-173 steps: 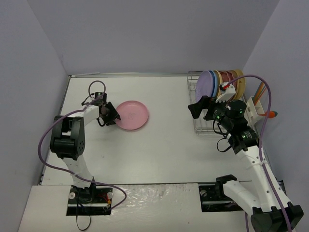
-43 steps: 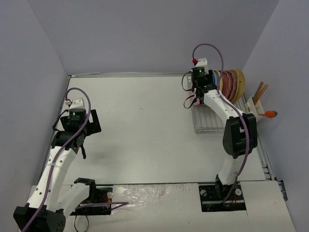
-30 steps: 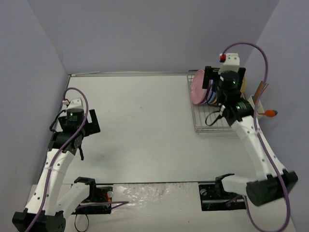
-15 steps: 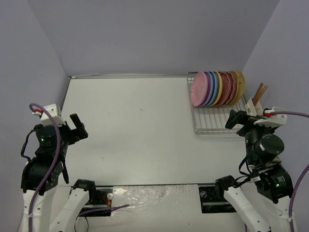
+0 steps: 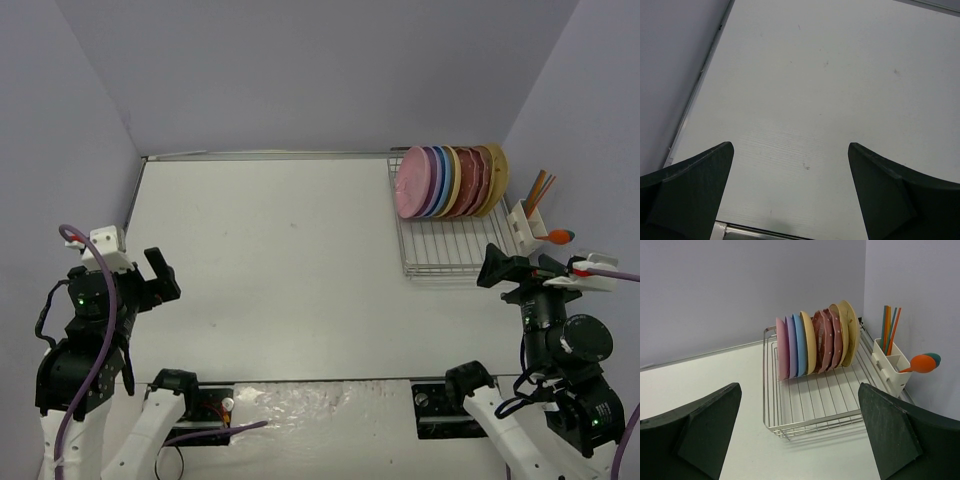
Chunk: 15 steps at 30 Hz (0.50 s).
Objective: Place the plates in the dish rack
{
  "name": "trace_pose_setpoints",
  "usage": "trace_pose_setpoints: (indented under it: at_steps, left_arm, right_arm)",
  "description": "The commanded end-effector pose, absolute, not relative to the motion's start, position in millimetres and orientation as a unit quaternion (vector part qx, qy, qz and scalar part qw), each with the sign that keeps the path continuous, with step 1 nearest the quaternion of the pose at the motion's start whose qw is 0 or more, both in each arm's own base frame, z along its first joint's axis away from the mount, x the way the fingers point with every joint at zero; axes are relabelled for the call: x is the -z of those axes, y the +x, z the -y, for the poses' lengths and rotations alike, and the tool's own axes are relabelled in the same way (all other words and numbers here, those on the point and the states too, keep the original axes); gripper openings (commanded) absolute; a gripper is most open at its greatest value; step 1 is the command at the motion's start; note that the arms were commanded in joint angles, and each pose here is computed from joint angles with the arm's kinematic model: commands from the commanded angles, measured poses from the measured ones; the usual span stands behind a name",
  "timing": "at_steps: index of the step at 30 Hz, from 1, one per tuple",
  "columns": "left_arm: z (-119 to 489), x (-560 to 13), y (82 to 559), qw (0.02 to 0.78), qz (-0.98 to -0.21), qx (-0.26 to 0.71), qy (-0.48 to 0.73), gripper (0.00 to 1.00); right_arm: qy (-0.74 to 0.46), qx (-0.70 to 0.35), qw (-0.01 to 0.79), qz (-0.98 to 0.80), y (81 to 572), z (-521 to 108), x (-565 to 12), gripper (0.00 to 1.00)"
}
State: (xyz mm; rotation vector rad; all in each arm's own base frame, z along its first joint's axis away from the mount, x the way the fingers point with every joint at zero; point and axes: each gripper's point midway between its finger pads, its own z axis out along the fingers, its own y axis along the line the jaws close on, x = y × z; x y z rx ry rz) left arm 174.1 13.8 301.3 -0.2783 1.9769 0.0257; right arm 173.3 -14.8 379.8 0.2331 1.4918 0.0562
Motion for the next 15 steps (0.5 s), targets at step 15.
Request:
trace_pose_setpoints:
  at_steps: [15]
  left_arm:
    - [0, -285, 185, 0.541, -0.829, 0.035, -0.137, 0.97]
  right_arm:
    - [0.119, -0.051, 0.722, -0.68, 181, 7, -376, 1.0]
